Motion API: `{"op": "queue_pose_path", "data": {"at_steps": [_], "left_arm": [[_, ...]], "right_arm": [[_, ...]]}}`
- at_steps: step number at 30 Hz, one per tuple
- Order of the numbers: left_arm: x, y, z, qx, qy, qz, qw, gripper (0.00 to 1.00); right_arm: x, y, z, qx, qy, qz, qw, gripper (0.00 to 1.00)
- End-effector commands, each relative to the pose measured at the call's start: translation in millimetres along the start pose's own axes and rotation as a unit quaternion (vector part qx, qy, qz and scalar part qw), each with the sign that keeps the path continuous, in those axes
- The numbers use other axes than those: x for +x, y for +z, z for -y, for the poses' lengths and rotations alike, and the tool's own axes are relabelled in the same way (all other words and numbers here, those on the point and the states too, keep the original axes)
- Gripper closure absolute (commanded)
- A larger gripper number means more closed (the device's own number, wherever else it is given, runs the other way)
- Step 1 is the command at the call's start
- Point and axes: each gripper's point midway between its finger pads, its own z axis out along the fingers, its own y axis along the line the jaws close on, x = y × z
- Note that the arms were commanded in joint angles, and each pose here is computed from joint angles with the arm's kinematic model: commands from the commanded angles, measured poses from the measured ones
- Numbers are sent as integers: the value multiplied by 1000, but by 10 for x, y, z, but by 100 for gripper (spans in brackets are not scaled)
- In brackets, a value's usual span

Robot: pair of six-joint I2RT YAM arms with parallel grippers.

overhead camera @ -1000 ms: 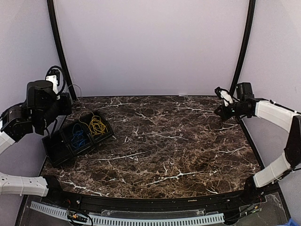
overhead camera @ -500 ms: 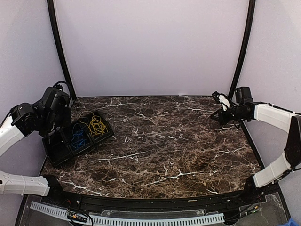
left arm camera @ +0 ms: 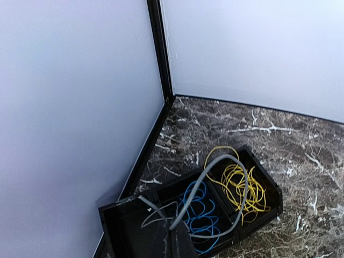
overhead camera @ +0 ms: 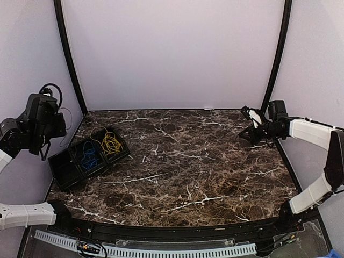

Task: Untangle the cables

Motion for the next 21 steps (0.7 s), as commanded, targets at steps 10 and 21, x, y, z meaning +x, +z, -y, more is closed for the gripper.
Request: {"op": "queue_pose_path", "data": {"at_steps": [10,21], "left_arm": [[-347,-247,-411,-60,2,45,997,100],[82,-97,-421,-75,8,0,997,100]], "right_arm": [[1,59,-33,-18,-7,4,1000,100],[26,81,-51,-26,-4,1,1000,100]]}}
